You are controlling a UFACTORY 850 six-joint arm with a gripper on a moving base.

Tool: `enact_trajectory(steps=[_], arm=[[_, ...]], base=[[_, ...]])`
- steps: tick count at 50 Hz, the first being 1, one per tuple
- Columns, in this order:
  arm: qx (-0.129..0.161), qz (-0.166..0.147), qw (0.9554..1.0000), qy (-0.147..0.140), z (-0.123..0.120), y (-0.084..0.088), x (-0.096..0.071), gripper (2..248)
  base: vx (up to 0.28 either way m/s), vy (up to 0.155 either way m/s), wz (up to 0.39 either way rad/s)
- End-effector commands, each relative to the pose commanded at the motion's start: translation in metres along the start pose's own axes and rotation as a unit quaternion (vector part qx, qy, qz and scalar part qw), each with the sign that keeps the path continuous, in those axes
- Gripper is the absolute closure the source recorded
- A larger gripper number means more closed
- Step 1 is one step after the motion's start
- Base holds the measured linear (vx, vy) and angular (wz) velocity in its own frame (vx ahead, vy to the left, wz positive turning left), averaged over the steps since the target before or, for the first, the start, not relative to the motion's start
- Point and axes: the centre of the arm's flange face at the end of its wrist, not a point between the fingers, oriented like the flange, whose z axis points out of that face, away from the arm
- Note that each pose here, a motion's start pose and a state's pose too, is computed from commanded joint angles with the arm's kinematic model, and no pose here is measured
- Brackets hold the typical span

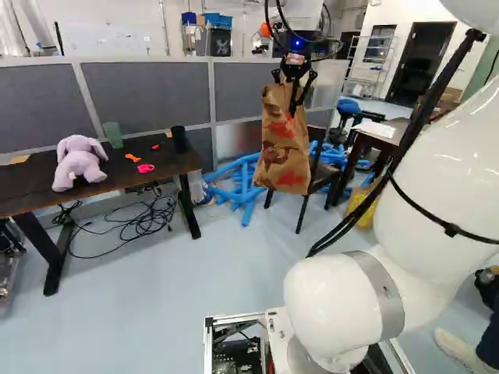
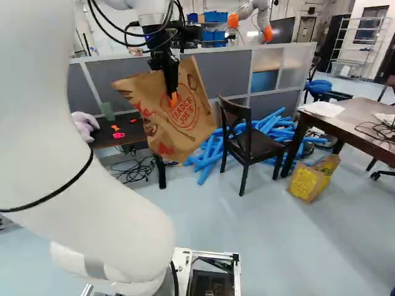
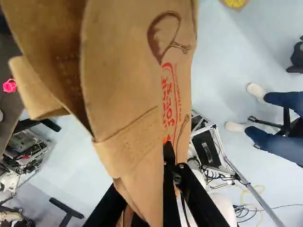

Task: Pick up the bag on the ground and place it on the table

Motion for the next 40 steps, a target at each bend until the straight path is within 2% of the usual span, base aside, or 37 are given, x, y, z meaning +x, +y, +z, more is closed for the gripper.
enact_trajectory(steps=[40], arm=[[0.0,0.0,1.0,0.0,0.0,0.0,0.0,228]], base=[[0.001,0.066,0.321]])
